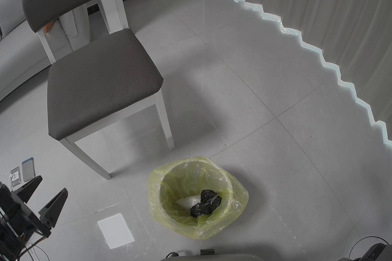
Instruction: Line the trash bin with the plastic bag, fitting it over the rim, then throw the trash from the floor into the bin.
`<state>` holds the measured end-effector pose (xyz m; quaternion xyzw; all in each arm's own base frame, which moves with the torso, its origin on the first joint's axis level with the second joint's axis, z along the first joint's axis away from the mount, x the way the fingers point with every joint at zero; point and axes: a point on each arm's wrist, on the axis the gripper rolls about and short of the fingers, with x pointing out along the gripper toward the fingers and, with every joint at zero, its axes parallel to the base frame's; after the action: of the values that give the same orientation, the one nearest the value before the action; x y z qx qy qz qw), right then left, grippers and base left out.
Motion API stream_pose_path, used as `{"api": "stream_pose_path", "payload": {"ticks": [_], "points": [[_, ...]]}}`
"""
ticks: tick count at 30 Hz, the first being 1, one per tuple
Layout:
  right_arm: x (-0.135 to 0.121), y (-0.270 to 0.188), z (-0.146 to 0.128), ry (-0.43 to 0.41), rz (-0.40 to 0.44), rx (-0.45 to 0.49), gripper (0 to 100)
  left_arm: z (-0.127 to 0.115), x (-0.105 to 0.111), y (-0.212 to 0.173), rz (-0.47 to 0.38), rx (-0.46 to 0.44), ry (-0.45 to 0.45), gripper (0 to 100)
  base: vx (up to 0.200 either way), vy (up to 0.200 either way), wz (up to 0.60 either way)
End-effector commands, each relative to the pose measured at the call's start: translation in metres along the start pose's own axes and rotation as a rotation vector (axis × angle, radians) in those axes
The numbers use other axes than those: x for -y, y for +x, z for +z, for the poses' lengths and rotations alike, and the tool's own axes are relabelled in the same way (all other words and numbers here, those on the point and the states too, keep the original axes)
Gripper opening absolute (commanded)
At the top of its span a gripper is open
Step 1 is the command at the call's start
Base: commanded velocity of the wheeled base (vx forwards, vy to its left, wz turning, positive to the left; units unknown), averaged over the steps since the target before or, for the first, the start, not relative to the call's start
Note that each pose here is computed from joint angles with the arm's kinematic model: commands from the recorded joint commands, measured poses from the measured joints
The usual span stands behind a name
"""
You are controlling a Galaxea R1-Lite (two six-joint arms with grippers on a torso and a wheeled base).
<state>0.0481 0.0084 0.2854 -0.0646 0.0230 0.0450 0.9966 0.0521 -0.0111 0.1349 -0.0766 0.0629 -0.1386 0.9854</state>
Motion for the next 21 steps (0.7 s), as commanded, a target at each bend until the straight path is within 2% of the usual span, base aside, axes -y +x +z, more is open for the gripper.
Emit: {"api": "stream_pose_path", "payload": {"ticks": [1,4,7,9,11,16,19,21], "points": [[0.005,-0.130,-0.067,0.119,-0.093,0.161,100,-0.034,0.012,-0.076,0.080,0.228,0.080,100,0.000,0.000,0.00],[0.002,-0.136,-0.080,0.152,-0.107,0.165,100,-0.043,0.009,-0.071,0.116,0.168,0.110,100,0.000,0.000,0.00],[-0.001,-0.135,-0.095,0.187,-0.110,0.150,100,-0.061,0.004,-0.065,0.132,0.133,0.196,100,0.000,0.000,0.00],[-0.001,-0.136,-0.094,0.232,-0.108,0.163,100,-0.063,0.004,-0.068,0.107,0.168,0.185,100,0.000,0.000,0.00],[0.000,-0.139,-0.091,0.252,-0.108,0.180,100,-0.063,0.004,-0.068,0.120,0.169,0.178,100,0.000,0.000,0.00],[-0.004,-0.136,-0.095,0.255,-0.134,0.155,100,-0.063,0.002,-0.069,0.185,0.169,0.187,100,0.000,0.000,0.00],[-0.004,-0.134,-0.097,0.250,-0.147,0.147,100,-0.068,0.000,-0.068,0.227,0.112,0.205,100,0.000,0.000,0.00],[-0.004,-0.135,-0.096,0.250,-0.148,0.150,100,-0.068,0.000,-0.068,0.233,0.116,0.187,100,0.000,0.000,0.00]]}}
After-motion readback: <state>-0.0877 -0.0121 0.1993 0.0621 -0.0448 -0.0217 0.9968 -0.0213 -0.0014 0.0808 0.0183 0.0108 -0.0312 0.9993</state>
